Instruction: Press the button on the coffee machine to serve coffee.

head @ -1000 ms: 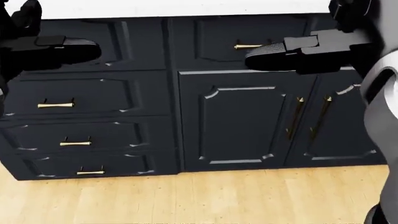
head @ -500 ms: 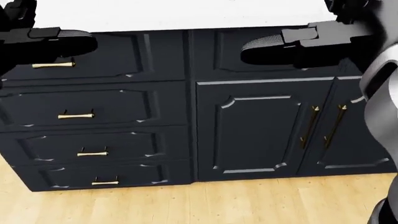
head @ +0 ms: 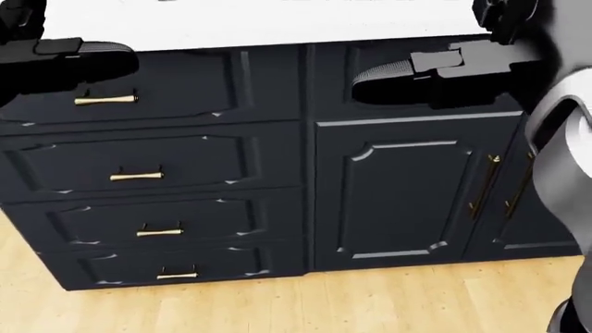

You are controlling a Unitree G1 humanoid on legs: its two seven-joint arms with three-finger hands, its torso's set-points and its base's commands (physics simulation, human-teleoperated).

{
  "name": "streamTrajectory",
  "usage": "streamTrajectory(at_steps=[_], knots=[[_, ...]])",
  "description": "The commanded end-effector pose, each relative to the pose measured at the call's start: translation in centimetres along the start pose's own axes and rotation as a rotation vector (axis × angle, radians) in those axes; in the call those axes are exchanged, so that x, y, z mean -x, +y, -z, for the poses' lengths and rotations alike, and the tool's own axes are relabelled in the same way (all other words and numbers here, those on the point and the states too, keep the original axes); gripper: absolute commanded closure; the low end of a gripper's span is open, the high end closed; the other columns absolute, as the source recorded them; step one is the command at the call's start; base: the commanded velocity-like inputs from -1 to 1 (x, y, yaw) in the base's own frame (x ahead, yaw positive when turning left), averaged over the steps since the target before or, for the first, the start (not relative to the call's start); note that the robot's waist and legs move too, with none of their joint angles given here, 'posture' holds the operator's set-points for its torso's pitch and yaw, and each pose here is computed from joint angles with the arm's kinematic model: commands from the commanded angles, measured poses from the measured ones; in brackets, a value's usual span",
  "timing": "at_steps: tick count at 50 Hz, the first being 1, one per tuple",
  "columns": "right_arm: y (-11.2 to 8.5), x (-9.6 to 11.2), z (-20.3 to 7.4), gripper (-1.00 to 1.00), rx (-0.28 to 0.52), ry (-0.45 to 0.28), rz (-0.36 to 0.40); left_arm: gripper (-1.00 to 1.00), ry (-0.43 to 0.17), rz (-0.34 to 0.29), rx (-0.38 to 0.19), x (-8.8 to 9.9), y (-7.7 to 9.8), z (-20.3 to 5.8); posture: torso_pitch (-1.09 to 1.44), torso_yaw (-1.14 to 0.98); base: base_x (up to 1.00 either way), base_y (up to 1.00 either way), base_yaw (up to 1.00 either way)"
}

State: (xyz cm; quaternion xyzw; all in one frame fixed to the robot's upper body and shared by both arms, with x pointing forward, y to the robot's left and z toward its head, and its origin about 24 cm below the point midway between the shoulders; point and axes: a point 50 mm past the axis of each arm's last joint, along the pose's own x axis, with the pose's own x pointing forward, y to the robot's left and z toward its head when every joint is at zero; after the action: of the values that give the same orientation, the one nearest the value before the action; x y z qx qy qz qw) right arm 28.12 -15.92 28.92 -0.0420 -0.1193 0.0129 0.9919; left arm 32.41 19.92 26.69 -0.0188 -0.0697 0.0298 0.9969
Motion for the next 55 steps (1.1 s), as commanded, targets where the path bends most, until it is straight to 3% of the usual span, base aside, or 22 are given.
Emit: streamTrajectory(at_steps=[1,49,55], knots=[[-0.58,0.33,-1.87,-1.0,0.002,-0.098,0.031,-1.0,-0.091,0.024,-0.003,0.24,-0.57,-2.01,0.0,0.0,0.0,0.24,0.0],[-0.54,0.27,-1.84,-1.0,-0.02,-0.114,0.024,-1.0,-0.098,0.027,0.0,0.28,-0.71,-2.11,0.0,0.0,0.0,0.21,0.0],[-0.46,0.27,-1.82,-1.0,0.005,-0.105,0.027,-1.0,-0.097,0.029,0.001,0.27,-0.81,-2.12,0.0,0.0,0.0,0.0,0.09]])
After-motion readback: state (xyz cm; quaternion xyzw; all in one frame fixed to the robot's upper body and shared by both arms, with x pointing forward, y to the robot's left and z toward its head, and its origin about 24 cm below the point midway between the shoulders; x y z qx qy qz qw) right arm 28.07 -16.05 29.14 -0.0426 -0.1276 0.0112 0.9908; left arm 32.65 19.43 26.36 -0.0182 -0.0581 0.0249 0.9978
